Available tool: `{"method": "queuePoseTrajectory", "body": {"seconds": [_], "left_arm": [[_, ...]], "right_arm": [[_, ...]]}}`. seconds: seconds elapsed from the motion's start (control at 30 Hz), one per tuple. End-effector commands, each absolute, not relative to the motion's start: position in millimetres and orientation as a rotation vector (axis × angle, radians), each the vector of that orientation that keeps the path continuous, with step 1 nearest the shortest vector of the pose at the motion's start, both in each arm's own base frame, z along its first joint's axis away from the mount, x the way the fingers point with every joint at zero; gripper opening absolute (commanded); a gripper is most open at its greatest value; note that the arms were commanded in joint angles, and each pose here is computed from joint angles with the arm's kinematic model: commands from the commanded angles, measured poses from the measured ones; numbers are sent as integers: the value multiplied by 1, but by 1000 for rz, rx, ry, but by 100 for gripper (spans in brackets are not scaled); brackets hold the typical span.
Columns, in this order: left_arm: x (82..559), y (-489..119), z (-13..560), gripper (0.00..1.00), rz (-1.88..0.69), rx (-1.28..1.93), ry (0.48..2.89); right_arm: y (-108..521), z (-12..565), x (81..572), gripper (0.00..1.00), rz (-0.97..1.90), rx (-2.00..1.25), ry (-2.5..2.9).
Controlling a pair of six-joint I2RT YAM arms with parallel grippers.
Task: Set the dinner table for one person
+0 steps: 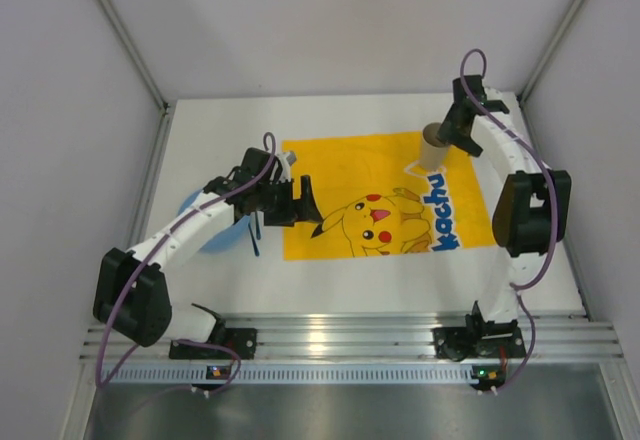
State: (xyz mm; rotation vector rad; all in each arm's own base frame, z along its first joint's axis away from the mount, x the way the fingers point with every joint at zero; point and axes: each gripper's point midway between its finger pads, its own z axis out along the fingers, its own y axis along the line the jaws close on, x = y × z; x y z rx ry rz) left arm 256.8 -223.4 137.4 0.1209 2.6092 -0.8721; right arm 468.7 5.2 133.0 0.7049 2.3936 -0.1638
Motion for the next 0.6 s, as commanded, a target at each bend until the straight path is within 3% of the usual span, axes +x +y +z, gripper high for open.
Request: {"method": "queuePoseTrajectory", "body": {"seconds": [0.0,0.17,0.2,0.23,0.4,0.43,0.47,0.57], "left_arm": [[255,-226,150,94,-901,158,2568],[257,-227,152,96,-903,154,2556],[257,-226,152,97,-895,148,2556],[260,-222,152,98,-861,132,2552],[283,-195,182,98,-610,27,2504],[296,-193,225,98,-593,15,2388],[307,-170,241,98,-429,-59,2334],[322,-139,295,98,-279,-152,2154]], "right_arm": [[19,187,480,69,-79,653,2272],[24,226,486,81,-31,631,2202],[24,234,486,96,-26,625,2187],[25,244,484,100,-11,621,2167],[26,299,475,100,33,569,2078],[25,318,467,100,33,559,2042],[25,332,462,100,31,548,2016],[31,359,431,100,25,479,1960]]}}
